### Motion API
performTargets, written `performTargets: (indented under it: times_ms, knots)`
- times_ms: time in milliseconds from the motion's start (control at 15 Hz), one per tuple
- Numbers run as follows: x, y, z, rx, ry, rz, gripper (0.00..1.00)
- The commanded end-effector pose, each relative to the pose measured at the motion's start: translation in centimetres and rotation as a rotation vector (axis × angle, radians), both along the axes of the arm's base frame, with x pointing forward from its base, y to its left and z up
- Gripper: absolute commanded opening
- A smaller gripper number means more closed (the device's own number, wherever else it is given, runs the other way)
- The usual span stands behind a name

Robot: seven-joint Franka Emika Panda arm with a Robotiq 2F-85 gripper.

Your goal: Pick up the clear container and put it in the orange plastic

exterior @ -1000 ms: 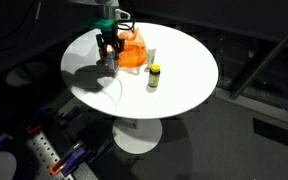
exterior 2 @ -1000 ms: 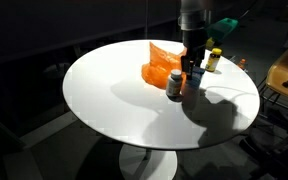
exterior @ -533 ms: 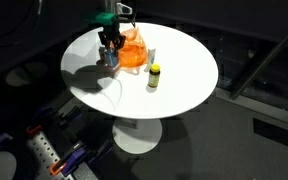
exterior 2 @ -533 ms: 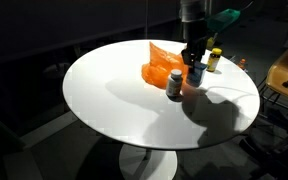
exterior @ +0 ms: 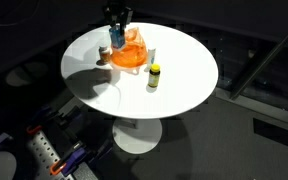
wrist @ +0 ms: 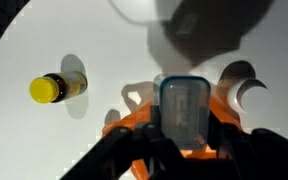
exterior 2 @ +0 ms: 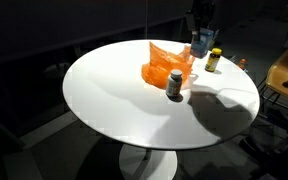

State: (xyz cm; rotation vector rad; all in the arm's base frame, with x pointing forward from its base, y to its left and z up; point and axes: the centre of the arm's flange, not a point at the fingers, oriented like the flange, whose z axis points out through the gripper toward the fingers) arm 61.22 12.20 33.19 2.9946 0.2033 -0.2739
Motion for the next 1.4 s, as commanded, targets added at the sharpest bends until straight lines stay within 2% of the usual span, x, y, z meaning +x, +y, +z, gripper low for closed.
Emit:
performTargets:
  times_ms: [0,333,667,1333]
  knots:
    - [3.2,-1.2,2.1,-0.004,-0.033,-0.068,0.19]
    - [6.4,-2.5,1.1,-0.003,-0.045,-0.105,0.19]
    - [8.8,-2.1,-0.6,0.001,-0.038,-0.099,0.19]
    - [9.9,-0.8,-3.9,0.040,0.010,-0.103,0.19]
